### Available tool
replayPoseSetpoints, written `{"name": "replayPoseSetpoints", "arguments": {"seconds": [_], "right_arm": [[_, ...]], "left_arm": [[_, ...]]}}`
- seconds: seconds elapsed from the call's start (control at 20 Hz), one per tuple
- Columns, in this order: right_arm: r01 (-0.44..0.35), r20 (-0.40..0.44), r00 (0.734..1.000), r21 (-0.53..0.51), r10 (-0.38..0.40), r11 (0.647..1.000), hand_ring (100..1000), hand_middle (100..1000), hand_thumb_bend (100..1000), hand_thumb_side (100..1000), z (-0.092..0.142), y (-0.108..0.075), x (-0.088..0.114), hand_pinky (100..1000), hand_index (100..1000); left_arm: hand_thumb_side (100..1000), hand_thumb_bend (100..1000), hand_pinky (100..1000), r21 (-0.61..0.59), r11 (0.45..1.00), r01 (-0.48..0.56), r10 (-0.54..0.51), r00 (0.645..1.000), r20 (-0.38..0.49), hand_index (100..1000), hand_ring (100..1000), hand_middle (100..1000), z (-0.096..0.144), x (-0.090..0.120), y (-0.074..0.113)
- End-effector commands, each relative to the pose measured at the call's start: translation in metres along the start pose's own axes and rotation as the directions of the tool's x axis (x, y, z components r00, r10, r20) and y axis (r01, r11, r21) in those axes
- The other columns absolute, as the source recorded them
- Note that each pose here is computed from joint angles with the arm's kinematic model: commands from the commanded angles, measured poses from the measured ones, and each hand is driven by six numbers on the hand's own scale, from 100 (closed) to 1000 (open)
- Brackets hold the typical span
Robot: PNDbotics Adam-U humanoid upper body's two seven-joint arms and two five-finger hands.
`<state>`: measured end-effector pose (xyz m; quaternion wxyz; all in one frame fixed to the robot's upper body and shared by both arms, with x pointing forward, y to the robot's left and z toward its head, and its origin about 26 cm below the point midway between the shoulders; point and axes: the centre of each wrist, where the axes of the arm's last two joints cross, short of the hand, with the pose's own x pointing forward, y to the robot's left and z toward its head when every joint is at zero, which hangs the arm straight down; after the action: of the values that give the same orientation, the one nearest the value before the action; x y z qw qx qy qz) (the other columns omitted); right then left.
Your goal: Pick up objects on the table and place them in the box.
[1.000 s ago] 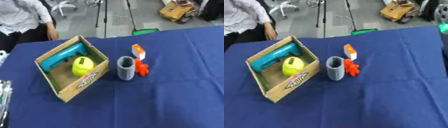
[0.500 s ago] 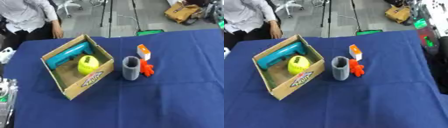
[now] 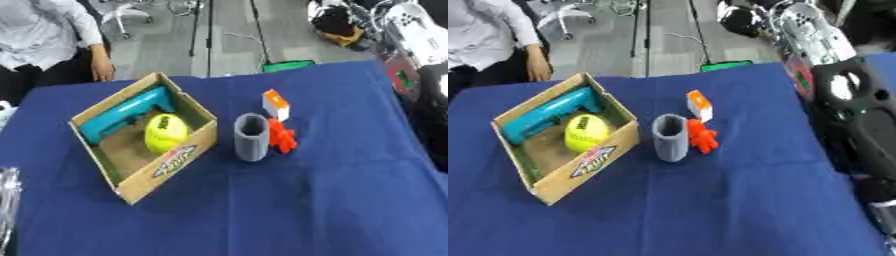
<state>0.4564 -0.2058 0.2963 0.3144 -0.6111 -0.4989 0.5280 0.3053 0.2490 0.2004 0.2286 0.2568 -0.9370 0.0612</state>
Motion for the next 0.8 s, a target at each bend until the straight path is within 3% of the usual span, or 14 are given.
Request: {"name": "replayPoseSetpoints", "arguments": {"seconds": [0.05, 0.2, 0.6, 0.65, 0.8], "right_arm": [[-0.021, 0.014, 1.0, 0.097, 0.02, 0.995, 921, 887, 100, 816, -0.014, 0.004, -0.007, 898, 921], [-0.03, 0.012, 1.0, 0.161, 0.028, 0.987, 919, 881, 100, 818, -0.025, 0.019, -0.009, 897, 919], [-0.045, -0.007, 0.999, 0.339, 0.05, 0.94, 911, 867, 100, 898, -0.038, 0.087, -0.008, 882, 938], [-0.042, -0.006, 0.999, 0.347, 0.047, 0.937, 912, 867, 100, 954, -0.038, 0.093, -0.008, 881, 940], [-0.016, -0.009, 1.0, 0.373, 0.021, 0.928, 913, 872, 100, 1000, -0.036, 0.109, -0.004, 879, 948]], "left_arm": [[1000, 100, 990, -0.016, 1.0, -0.002, 0.003, 1.0, 0.025, 957, 932, 942, -0.005, 0.003, 0.002], [1000, 100, 990, -0.023, 1.0, -0.003, 0.004, 1.0, 0.023, 955, 931, 942, -0.004, 0.003, 0.002], [1000, 100, 989, -0.046, 0.999, -0.008, 0.008, 1.0, 0.016, 935, 930, 933, -0.003, 0.004, 0.001], [1000, 100, 988, -0.048, 0.999, -0.008, 0.009, 1.0, 0.016, 932, 929, 931, -0.003, 0.004, 0.001], [1000, 100, 988, -0.053, 0.999, -0.01, 0.011, 1.0, 0.014, 929, 929, 930, -0.003, 0.004, 0.001]]}}
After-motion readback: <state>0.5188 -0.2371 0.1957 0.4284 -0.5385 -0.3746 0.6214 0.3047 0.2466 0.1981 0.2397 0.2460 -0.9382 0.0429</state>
